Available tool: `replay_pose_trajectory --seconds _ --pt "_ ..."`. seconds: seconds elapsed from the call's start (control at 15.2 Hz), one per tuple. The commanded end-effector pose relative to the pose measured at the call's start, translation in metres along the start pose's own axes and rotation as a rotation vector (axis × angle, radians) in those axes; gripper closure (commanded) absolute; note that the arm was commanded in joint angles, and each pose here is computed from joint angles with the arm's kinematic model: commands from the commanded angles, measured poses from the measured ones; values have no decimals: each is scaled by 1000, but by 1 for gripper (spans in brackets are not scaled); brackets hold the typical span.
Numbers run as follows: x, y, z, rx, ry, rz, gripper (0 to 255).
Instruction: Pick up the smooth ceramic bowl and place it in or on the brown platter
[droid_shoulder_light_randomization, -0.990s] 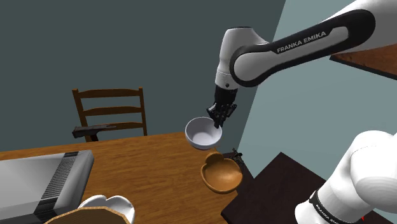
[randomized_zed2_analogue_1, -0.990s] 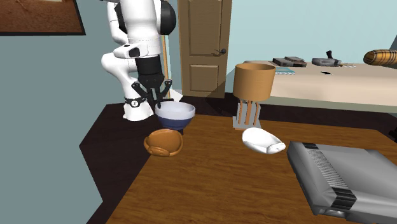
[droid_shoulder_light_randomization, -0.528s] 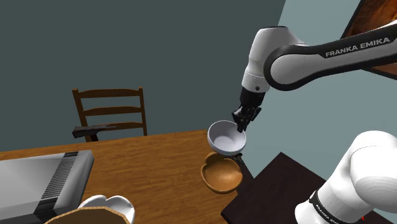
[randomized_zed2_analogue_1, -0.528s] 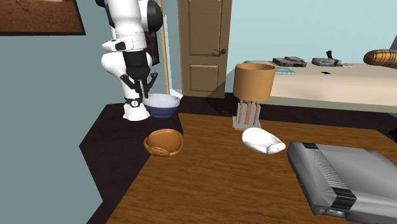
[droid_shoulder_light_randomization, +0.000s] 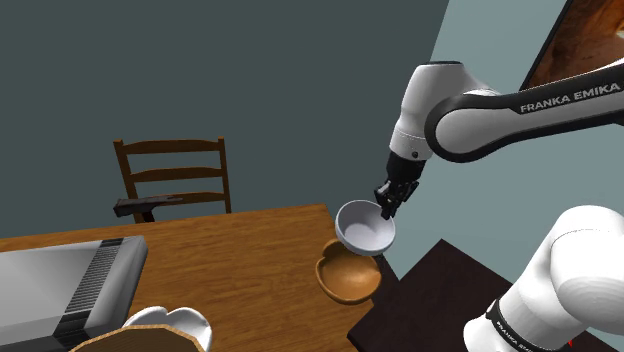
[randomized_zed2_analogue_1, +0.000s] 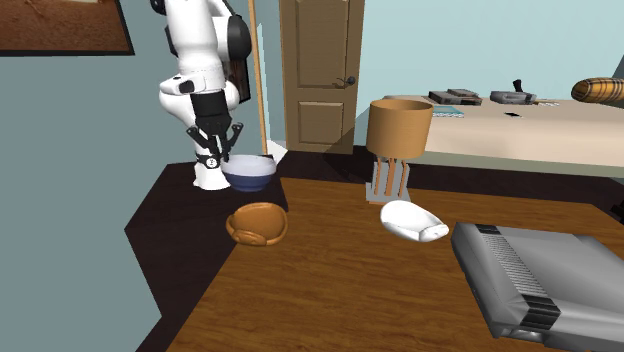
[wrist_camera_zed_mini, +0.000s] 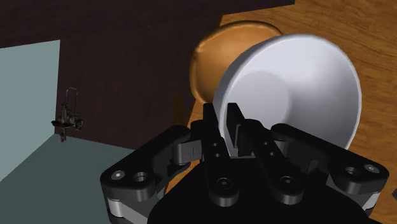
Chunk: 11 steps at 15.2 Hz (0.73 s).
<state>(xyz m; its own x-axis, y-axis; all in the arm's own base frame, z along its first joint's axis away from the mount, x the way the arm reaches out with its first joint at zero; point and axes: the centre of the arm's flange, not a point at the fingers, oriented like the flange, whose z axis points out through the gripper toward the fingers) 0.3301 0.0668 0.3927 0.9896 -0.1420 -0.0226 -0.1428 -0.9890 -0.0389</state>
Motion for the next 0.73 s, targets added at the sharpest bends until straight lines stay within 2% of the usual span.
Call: replay_pose_trajectory --seconds 0.0,0.66 --pt "0 0 10 0 1 0 255" --pt "1 2 63 0 1 0 255"
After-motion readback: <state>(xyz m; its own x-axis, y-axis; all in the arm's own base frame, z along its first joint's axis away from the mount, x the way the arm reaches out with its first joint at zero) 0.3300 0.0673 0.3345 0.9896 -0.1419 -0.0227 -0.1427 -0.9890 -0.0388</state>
